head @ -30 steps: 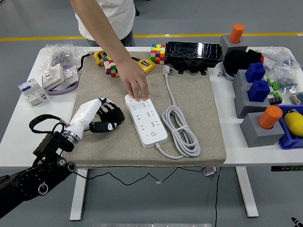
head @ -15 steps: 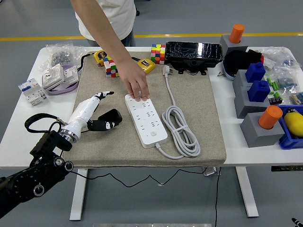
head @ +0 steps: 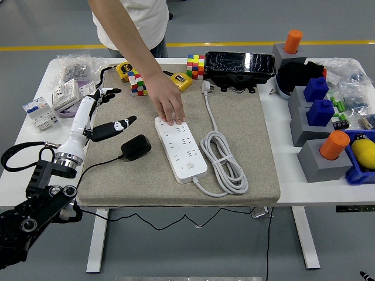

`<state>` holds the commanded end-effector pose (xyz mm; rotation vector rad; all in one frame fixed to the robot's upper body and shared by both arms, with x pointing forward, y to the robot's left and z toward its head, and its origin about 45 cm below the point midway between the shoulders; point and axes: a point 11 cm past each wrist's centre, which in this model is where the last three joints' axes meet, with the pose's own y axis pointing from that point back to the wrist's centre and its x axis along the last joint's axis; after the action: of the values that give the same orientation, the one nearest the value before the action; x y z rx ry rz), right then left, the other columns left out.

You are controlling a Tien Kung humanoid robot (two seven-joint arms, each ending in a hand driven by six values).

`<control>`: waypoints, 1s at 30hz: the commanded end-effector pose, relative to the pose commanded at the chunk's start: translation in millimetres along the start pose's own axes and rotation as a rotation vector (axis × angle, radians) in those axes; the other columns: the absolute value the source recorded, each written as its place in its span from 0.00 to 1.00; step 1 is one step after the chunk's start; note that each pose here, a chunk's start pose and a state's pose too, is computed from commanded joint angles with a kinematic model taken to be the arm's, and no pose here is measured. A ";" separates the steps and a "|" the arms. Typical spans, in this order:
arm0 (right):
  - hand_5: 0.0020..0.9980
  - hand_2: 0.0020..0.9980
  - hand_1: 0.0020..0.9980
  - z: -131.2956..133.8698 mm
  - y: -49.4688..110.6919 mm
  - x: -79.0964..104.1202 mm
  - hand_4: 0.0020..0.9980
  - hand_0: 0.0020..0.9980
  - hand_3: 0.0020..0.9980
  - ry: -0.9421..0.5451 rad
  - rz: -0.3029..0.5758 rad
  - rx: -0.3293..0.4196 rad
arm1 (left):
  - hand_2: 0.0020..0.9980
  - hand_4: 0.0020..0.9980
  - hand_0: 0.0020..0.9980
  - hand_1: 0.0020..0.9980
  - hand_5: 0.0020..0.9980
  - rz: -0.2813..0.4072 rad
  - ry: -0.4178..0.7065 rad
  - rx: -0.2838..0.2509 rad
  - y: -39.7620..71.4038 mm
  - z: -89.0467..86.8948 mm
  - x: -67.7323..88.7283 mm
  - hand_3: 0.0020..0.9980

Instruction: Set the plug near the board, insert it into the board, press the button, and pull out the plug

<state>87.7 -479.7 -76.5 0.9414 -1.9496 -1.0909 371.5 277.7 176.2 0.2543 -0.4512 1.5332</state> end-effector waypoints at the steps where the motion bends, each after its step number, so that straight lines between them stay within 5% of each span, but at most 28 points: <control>1: 0.40 0.60 0.62 -0.5 -0.1 -0.1 0.88 0.53 0.54 0.000 0.000 0.000 | 0.62 0.79 0.73 0.71 0.19 0.006 0.002 0.000 -0.6 0.2 2.8 0.58; 9: 0.40 0.60 0.62 -3.6 -0.5 -2.3 0.88 0.53 0.54 -0.006 -0.003 0.005 | 0.58 0.78 0.72 0.68 0.18 0.034 -0.001 0.010 -3.6 0.1 18.3 0.58; 30: 0.40 0.60 0.62 -16.4 -1.0 -2.6 0.88 0.53 0.54 0.011 -0.001 0.029 | 0.56 0.76 0.71 0.66 0.19 0.042 0.004 0.003 -11.2 8.3 28.1 0.59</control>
<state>102.9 -484.1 -71.4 0.9620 -1.9604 -1.0586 380.9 299.0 197.2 0.2458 -0.4535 1.5750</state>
